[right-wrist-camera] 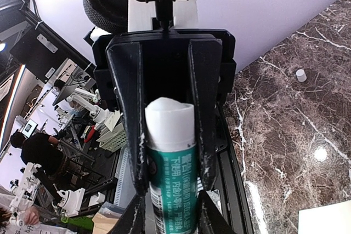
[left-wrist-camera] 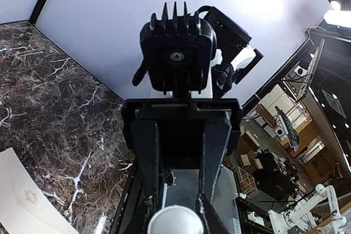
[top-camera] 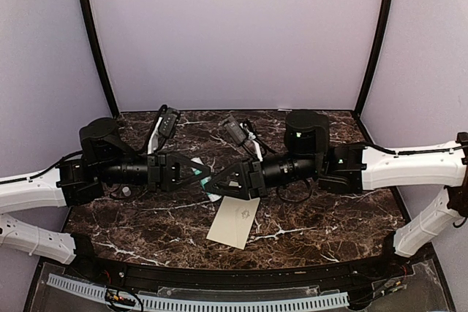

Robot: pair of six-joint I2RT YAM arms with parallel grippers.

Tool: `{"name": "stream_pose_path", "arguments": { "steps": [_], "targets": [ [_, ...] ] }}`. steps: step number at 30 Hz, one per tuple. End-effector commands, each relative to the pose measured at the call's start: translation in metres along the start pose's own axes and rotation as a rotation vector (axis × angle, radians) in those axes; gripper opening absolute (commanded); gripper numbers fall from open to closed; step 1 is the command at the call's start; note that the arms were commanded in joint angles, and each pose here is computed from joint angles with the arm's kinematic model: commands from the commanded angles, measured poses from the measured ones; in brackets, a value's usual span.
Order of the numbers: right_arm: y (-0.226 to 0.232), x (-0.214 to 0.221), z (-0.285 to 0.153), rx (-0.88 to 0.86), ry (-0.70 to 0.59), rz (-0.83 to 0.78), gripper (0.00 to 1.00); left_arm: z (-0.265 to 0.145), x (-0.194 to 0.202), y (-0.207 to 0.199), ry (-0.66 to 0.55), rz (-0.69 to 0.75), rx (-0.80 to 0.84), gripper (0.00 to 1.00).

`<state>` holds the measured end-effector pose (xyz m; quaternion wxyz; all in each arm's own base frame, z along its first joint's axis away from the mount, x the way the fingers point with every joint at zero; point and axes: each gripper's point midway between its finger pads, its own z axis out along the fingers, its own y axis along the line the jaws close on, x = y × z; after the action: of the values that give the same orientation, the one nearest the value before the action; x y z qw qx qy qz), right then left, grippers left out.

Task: Place the letter into the envelope and seal it
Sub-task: Screw the solid glue.

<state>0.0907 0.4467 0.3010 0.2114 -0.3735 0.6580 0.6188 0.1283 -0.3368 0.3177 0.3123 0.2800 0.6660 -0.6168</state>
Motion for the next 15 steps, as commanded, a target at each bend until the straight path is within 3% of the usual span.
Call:
{"name": "stream_pose_path", "arguments": {
  "steps": [1,11,15],
  "targets": [
    [0.0118,-0.0049,0.0025,-0.050,-0.009,-0.029,0.30,-0.0038,-0.0143,-0.0153,-0.046,0.034,0.040,0.00],
    [0.0072,-0.0010,0.0045,-0.035,0.000,-0.019,0.32,-0.0026,-0.0162,-0.0176,-0.046,0.040,0.052,0.00],
    [0.0107,-0.0033,0.0032,-0.042,-0.011,-0.030,0.17,-0.0021,-0.0142,-0.0172,-0.041,0.035,0.053,0.00]
  ]
}}
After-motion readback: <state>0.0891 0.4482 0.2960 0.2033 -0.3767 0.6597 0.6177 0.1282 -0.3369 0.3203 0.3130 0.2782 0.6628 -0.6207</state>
